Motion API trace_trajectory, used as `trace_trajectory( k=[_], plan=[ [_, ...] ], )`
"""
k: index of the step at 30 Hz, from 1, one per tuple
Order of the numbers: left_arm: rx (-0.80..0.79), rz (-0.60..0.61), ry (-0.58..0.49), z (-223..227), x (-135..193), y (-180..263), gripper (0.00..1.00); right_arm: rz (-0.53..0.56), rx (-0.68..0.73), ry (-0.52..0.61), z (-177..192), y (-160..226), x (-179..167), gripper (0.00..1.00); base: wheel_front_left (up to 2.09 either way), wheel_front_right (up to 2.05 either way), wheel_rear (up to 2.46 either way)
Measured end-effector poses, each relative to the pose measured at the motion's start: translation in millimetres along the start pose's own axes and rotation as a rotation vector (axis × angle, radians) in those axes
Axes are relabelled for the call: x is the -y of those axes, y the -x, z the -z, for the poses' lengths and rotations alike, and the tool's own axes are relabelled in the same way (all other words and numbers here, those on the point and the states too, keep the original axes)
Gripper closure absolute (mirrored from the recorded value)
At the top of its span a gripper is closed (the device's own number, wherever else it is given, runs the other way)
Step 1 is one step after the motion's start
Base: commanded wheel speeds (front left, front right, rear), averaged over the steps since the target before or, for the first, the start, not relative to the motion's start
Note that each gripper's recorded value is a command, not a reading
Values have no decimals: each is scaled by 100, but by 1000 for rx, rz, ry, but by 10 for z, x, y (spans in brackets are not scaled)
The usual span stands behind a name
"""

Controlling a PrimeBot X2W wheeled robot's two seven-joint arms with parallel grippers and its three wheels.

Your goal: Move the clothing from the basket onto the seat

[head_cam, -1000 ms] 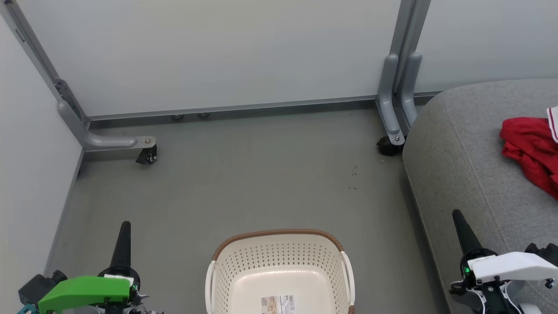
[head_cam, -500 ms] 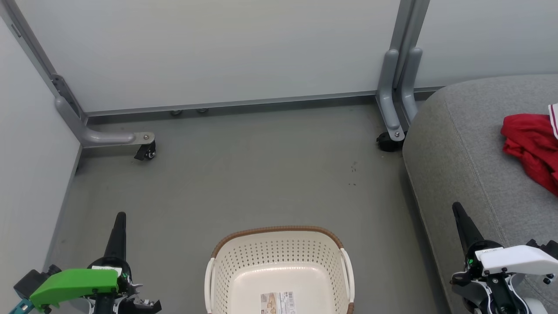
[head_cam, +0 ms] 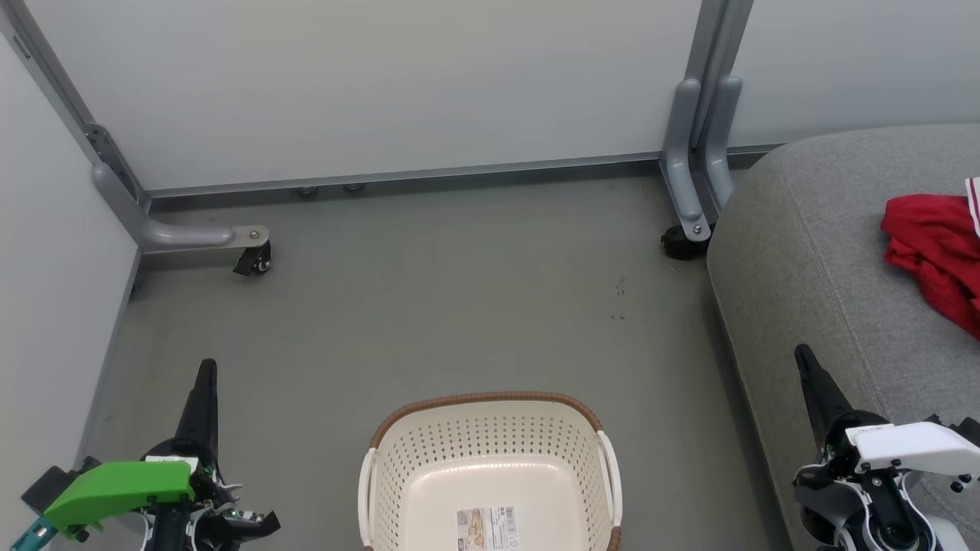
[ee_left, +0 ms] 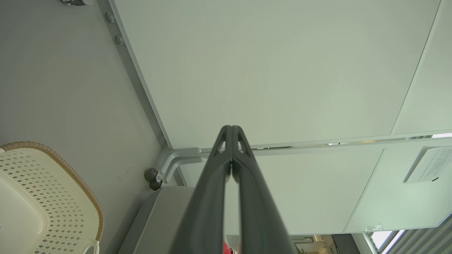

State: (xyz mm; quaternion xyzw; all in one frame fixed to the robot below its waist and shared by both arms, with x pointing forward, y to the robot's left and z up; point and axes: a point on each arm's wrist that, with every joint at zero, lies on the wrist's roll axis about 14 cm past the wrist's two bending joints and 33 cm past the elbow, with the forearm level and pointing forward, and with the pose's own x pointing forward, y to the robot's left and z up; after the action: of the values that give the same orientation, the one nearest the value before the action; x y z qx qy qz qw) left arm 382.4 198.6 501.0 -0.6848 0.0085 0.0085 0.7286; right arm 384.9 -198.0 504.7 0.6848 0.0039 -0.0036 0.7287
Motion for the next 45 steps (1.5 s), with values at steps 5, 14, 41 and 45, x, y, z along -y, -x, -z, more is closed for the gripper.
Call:
trace_trajectory(
  k=[5, 14, 41, 45],
  plan=[
    [-1, 5, 34, -8, 12, -25, 100, 1, -2, -35, -4, -9, 9, 100, 0, 0, 0],
    [-1, 12, 64, -17, 32, -53, 100, -5, -2, -66, -11, -32, -6, 100, 0, 0, 0],
    [-1, 12, 68, -14, 31, -52, 100, -5, 0, -68, -18, -31, -5, 100, 0, 0, 0],
    [-1, 12, 68, -14, 30, -52, 100, -5, 0, -68, -18, -31, -5, 100, 0, 0, 0]
  ],
)
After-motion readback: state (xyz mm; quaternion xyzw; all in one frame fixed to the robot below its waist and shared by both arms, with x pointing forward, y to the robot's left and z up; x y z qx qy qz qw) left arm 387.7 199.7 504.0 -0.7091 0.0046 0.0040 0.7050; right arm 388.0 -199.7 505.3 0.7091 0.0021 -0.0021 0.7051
